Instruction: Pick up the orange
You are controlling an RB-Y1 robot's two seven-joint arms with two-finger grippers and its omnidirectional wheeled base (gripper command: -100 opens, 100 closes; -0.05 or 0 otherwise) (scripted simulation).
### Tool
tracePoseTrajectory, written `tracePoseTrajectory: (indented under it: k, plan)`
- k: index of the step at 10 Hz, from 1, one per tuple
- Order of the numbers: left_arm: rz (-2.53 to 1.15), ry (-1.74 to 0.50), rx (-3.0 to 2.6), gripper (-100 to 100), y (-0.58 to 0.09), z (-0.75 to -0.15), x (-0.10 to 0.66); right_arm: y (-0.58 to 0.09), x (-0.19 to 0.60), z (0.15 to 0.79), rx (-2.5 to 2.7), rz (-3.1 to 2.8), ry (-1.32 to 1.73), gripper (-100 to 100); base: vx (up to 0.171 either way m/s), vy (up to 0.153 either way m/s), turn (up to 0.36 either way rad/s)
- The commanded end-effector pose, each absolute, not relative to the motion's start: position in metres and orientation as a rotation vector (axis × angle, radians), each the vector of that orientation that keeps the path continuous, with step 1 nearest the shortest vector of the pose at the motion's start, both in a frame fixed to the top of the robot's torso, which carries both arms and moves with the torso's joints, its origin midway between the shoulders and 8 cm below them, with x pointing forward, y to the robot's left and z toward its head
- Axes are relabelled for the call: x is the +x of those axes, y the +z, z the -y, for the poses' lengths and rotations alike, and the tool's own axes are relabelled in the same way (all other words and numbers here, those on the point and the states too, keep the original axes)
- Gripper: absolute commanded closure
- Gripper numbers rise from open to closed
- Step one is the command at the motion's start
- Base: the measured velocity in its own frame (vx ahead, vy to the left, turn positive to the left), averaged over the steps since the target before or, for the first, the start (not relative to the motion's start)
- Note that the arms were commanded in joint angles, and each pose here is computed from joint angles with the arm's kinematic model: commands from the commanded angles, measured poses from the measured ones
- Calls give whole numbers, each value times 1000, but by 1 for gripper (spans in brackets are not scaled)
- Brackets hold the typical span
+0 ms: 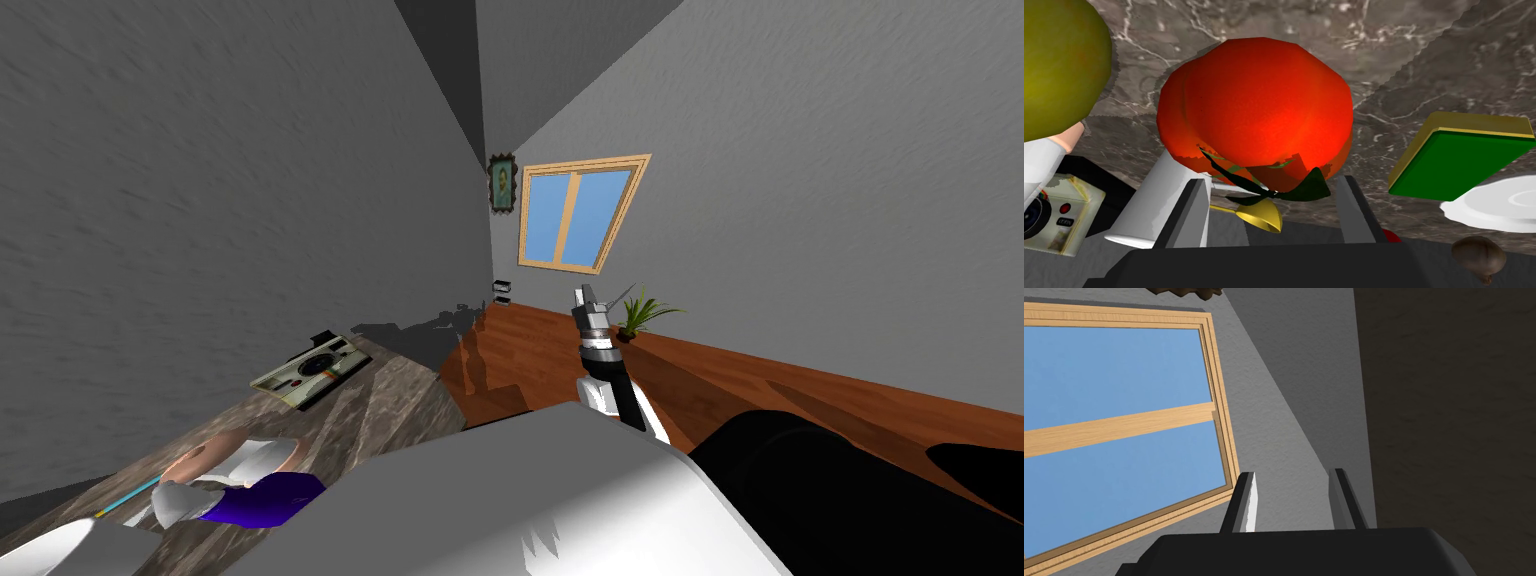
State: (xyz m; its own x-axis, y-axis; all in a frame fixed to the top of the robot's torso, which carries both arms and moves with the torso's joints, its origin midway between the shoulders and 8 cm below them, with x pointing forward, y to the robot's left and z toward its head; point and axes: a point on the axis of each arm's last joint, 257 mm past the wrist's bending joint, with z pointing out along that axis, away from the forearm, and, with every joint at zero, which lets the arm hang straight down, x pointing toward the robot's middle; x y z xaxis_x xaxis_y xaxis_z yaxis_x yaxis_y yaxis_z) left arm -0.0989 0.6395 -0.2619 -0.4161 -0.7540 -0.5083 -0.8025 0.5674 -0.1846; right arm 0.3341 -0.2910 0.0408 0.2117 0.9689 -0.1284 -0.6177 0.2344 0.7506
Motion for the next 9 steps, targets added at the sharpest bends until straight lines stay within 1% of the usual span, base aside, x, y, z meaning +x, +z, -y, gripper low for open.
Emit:
tracePoseTrajectory:
  k: [1, 4, 5, 6, 8, 9]
  plan:
    - [-2255, 117, -1243, 100, -262, -639, -99, 41, 334, 291, 633, -676, 1210, 0, 0, 0, 0]
    - [-2254, 112, -1242, 100, -262, -639, -98, 41, 334, 291, 633, -676, 1210, 0, 1, -1, -6]
    - [-2254, 113, -1243, 0, -262, -639, -98, 41, 334, 291, 633, -676, 1210, 0, 0, 0, 0]
    - [-2257, 109, -1234, 100, -254, -638, -94, 41, 334, 291, 633, -676, 1210, 0, -17, -21, 37]
    - [-2257, 113, -1235, 100, -254, -639, -95, 41, 334, 291, 633, -675, 1210, 0, -23, -20, 27]
    - [-2257, 112, -1235, 0, -253, -638, -94, 41, 334, 291, 633, -675, 1210, 0, 0, 0, 0]
